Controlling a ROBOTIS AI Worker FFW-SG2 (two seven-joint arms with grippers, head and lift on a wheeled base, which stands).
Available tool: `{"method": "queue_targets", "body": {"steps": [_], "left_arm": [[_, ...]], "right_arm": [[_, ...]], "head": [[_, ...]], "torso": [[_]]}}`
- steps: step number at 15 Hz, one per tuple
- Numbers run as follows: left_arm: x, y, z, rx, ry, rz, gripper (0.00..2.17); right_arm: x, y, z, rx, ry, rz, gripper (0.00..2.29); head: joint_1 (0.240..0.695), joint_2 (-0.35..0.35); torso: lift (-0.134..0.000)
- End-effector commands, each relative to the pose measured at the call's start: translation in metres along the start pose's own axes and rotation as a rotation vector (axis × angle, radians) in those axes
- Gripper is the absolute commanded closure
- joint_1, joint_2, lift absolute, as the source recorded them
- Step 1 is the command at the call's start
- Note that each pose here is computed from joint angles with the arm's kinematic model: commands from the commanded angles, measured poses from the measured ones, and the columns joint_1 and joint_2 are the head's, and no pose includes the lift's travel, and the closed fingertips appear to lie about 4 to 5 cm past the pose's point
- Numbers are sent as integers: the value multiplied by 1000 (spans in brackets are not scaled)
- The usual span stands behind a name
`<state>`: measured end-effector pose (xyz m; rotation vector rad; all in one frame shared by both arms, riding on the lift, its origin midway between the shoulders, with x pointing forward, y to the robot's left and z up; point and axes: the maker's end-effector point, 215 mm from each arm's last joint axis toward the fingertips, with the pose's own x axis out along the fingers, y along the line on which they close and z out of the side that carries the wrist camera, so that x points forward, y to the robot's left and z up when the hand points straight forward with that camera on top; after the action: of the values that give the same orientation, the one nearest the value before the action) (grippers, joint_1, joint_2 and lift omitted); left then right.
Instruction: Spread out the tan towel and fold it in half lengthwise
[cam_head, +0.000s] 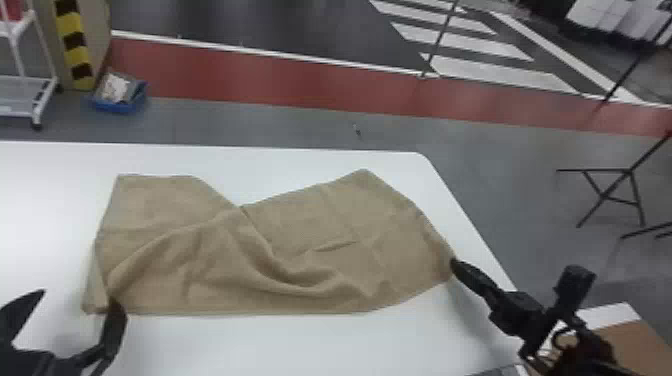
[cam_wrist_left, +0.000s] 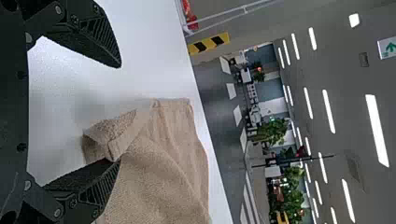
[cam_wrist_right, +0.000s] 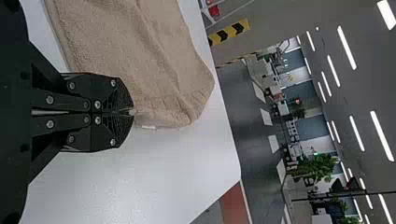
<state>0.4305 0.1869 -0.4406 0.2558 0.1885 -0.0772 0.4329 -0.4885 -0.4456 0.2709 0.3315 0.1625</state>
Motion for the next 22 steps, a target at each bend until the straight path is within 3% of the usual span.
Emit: {"method": "queue_targets", "body": {"steps": [1, 6, 8, 11, 17, 18, 19, 22], "left_arm": [[0, 5, 4, -2, -9, 9, 218], [-2, 6, 9, -6, -30, 11, 417], [-3, 7, 9, -5, -30, 11, 707], [-4, 8, 8, -6, -29, 13, 1447], [-8, 9, 3, -6, 2, 0, 1447], [-8, 9, 3, -7, 5, -2, 1514], [-8, 8, 8, -15, 0, -1, 1902], [-15, 19, 30, -44, -33, 15, 1909]], "right_arm": [[0, 0, 1, 0, -3, 1, 1328], [0, -1, 0, 1, -1, 0, 1328], [0, -1, 1, 2, -2, 0, 1328], [1, -2, 0, 4, -1, -1, 1328], [1, -1, 0, 4, -3, 0, 1328], [2, -1, 1, 3, -5, 1, 1328], [2, -1, 1, 3, -5, 1, 1328], [1, 1, 4, 12, -10, 7, 1328]], "head": [[695, -350], [695, -350], [695, -350], [695, -350], [695, -350], [695, -350], [695, -350], [695, -350]], "torso": [[-128], [-128], [-128], [-128], [-128], [-128], [-128], [-128]]}}
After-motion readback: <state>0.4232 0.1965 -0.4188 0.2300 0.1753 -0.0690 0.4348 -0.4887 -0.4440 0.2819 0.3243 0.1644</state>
